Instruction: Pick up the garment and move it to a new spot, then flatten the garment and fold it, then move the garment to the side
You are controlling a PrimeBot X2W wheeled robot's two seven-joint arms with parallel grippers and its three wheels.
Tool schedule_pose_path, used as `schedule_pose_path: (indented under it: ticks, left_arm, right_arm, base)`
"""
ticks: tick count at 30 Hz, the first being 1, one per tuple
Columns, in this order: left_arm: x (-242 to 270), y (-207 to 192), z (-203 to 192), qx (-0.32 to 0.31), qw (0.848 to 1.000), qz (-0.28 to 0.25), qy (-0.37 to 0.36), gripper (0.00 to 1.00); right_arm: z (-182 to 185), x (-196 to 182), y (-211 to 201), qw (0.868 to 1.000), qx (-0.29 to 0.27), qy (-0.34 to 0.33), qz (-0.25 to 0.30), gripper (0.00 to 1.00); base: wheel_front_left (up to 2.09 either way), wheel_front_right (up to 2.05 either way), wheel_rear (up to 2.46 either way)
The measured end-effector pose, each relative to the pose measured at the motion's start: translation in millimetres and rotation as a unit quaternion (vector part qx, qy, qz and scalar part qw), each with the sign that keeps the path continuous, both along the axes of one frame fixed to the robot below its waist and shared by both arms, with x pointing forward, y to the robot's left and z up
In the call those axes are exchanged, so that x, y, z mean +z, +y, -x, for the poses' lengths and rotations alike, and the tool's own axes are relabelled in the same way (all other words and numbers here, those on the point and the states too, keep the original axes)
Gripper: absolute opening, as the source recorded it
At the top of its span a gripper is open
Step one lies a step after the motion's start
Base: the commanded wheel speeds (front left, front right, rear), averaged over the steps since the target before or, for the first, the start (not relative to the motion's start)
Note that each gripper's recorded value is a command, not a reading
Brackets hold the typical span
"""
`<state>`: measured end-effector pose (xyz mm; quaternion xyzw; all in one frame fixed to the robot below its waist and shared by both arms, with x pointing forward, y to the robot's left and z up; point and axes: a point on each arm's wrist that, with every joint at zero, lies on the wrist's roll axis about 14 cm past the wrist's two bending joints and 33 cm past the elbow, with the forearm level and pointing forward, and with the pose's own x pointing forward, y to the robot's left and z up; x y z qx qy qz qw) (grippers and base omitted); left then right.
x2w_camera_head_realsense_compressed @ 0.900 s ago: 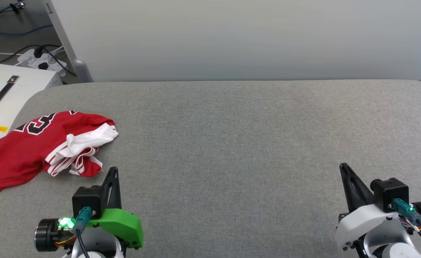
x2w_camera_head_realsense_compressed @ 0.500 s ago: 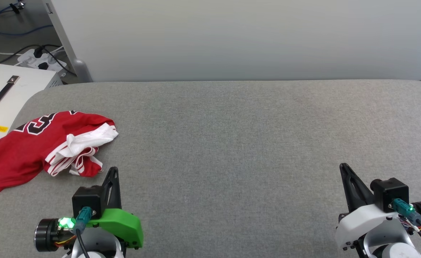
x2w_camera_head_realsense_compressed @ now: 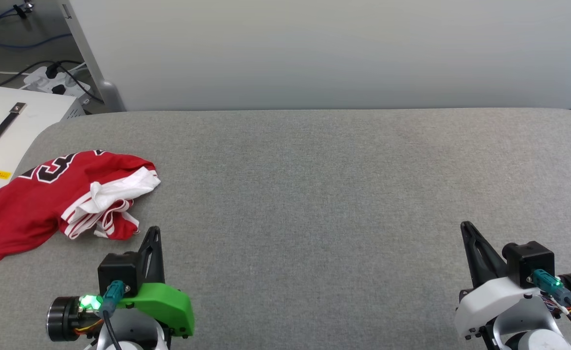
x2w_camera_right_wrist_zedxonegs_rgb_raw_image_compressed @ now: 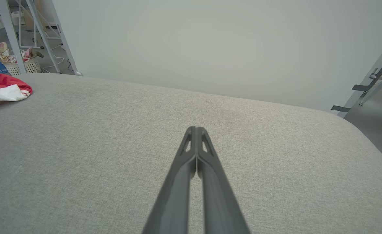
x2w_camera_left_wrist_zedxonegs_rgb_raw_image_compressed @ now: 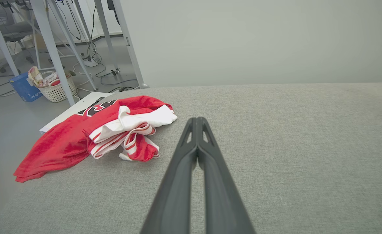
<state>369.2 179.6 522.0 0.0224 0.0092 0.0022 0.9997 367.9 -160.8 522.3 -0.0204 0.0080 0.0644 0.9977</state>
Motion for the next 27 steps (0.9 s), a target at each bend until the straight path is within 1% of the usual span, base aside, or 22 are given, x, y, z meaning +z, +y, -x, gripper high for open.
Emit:
schedule_pose_path:
  ticks: [7,8,10,11,12,27]
  left_arm:
    - [-0.1,0.0,0.0,0.0,1.0,0.0,0.0,0.0]
    - [-0.1,0.1,0.0,0.0,1.0,0.0,0.0,1.0]
    - [-0.5,0.0,0.2,0.0,1.0,0.0,0.001,1.0]
    - [-0.6,0.0,0.2,0.0,1.0,0.0,0.001,0.0]
    - [-0.6,0.0,0.2,0.0,1.0,0.0,0.001,1.0]
    - [1.9,0.7,-0.3,0.002,1.0,0.007,-0.01,1.0]
  right_arm:
    - [0.0,0.0,0.0,1.0,0.0,0.0,0.0,0.0]
    - [0.0,-0.1,0.0,1.0,0.0,0.0,0.0,1.0]
    - [0.1,-0.2,-0.2,1.0,0.0,0.0,0.0,1.0]
    - [0.1,-0.2,-0.3,1.0,-0.001,0.0,0.0,0.0]
    - [0.1,-0.2,-0.3,1.0,-0.001,0.0,0.0,1.0]
    - [-1.1,2.9,-6.4,1.0,-0.009,-0.01,-0.019,1.0]
  base:
    - [0.0,0.0,0.0]
    - [0.0,0.0,0.0]
    - [0.0,0.0,0.0]
    - [0.0,0.0,0.0]
    - [0.0,0.0,0.0]
    - [0.0,0.0,0.0]
